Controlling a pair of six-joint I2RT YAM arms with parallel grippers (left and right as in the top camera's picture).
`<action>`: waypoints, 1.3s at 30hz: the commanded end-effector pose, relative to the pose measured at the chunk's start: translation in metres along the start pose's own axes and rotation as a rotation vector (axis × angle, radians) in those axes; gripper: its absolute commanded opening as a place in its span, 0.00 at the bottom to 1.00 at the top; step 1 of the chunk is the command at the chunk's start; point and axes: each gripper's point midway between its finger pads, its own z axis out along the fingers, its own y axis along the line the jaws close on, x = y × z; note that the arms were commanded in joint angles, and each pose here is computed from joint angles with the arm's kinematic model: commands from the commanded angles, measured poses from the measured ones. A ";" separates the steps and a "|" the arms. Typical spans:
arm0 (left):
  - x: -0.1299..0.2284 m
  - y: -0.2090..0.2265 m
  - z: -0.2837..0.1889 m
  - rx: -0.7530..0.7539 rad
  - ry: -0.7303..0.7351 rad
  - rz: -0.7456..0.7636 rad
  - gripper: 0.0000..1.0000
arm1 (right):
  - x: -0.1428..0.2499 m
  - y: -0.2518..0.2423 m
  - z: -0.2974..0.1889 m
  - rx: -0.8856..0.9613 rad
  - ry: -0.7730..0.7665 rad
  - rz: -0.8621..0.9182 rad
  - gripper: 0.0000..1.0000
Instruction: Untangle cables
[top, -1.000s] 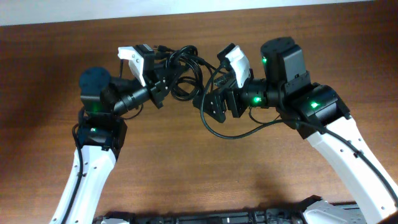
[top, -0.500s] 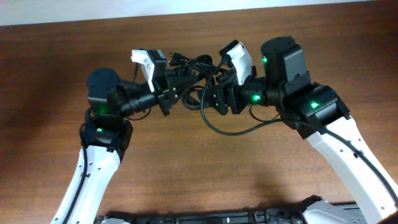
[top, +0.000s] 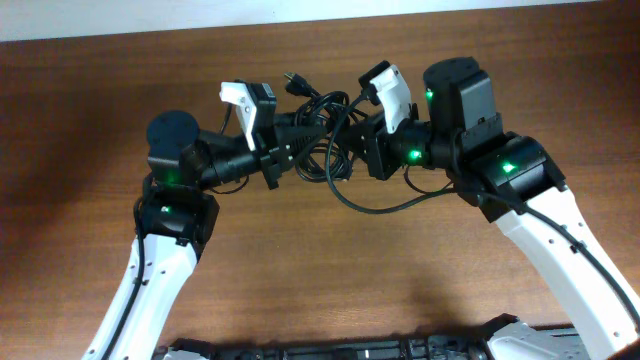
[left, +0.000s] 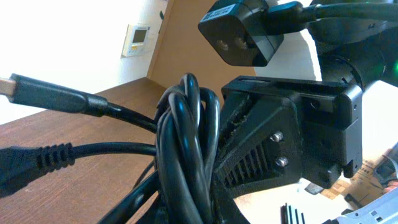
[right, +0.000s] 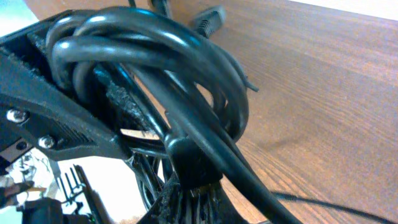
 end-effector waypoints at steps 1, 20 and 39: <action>-0.005 -0.019 0.004 0.074 0.008 0.015 0.00 | -0.008 0.011 -0.004 -0.035 -0.030 -0.031 0.22; -0.019 0.090 -0.022 -0.594 -0.199 -0.248 0.00 | 0.012 0.040 -0.008 -0.210 0.042 -0.110 0.04; -0.021 0.009 0.008 -0.130 -0.069 0.134 0.00 | 0.008 -0.005 -0.027 0.128 -0.005 0.156 0.67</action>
